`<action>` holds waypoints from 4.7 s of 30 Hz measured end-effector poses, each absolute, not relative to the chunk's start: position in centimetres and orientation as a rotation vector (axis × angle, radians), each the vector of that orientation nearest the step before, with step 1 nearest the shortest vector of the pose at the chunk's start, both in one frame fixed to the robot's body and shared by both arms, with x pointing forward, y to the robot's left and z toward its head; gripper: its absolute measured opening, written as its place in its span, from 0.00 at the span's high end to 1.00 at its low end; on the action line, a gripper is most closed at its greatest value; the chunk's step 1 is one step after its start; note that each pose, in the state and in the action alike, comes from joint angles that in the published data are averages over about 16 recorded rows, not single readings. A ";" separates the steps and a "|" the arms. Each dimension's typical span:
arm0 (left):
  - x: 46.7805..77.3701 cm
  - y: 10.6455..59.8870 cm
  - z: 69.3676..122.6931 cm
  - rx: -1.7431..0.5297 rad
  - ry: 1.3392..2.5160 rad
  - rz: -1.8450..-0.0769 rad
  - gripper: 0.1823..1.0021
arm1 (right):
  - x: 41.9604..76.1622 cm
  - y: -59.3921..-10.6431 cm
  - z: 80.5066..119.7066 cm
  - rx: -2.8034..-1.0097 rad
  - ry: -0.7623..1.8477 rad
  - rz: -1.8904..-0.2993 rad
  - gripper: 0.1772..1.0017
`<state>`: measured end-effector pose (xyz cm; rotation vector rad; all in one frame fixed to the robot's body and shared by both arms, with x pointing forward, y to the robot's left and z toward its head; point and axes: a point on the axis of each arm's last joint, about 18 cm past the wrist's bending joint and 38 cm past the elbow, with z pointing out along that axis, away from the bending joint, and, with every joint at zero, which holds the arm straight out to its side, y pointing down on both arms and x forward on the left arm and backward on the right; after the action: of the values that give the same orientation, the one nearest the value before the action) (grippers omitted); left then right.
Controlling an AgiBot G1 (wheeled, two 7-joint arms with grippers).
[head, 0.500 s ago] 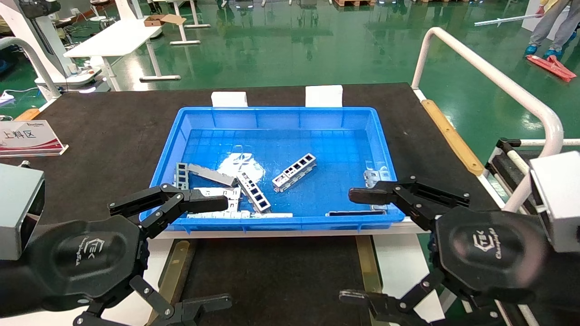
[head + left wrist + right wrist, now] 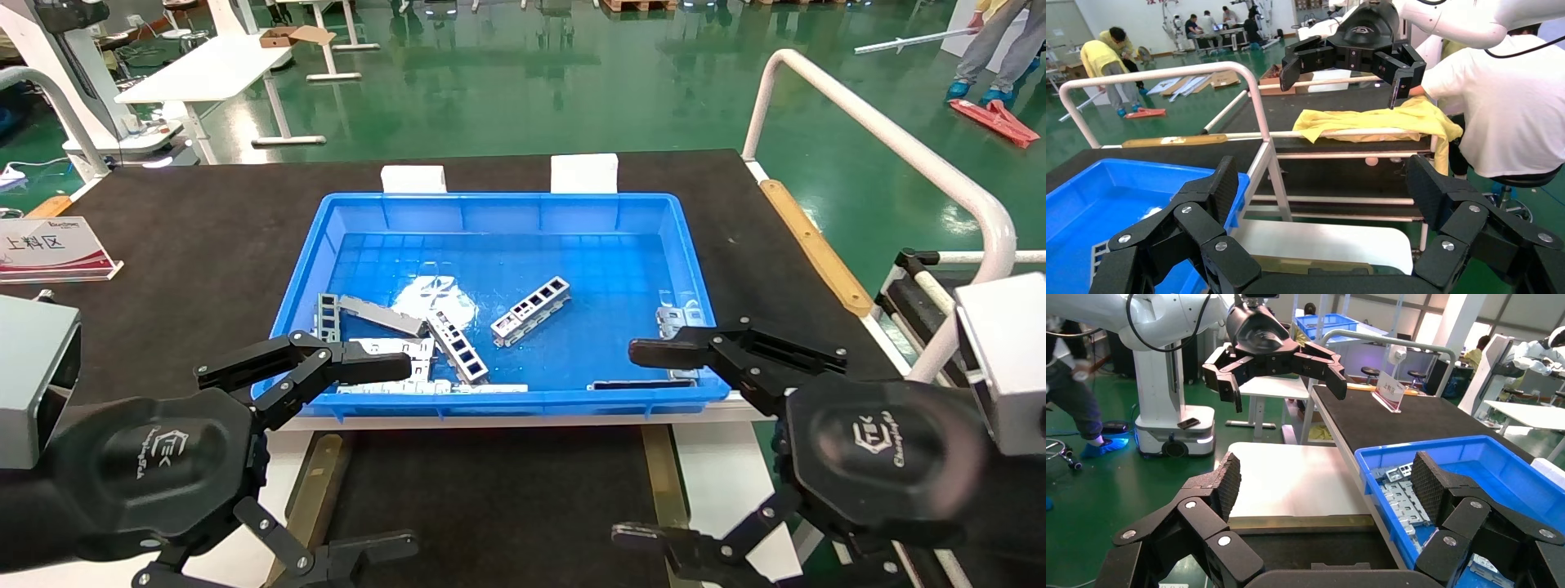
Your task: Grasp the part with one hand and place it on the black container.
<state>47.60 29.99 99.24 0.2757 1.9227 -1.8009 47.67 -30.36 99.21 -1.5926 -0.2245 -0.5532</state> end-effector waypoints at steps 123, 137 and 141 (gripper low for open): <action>77.1 13.9 92.3 -0.450 1.764 -1.233 0.18 | 47.7 -30.4 99.2 -1.593 -0.225 -0.553 0.19; 77.2 14.0 91.7 -0.472 1.759 -1.237 0.55 | 47.7 -30.4 99.2 -1.593 -0.225 -0.553 0.57; 77.2 14.0 91.7 -0.474 1.755 -1.242 0.66 | 47.7 -30.4 99.2 -1.593 -0.225 -0.553 0.67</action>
<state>77.22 13.96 91.70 -0.4742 1.7550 -1.2420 47.67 -30.37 99.21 -1.5926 -0.2246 -0.5532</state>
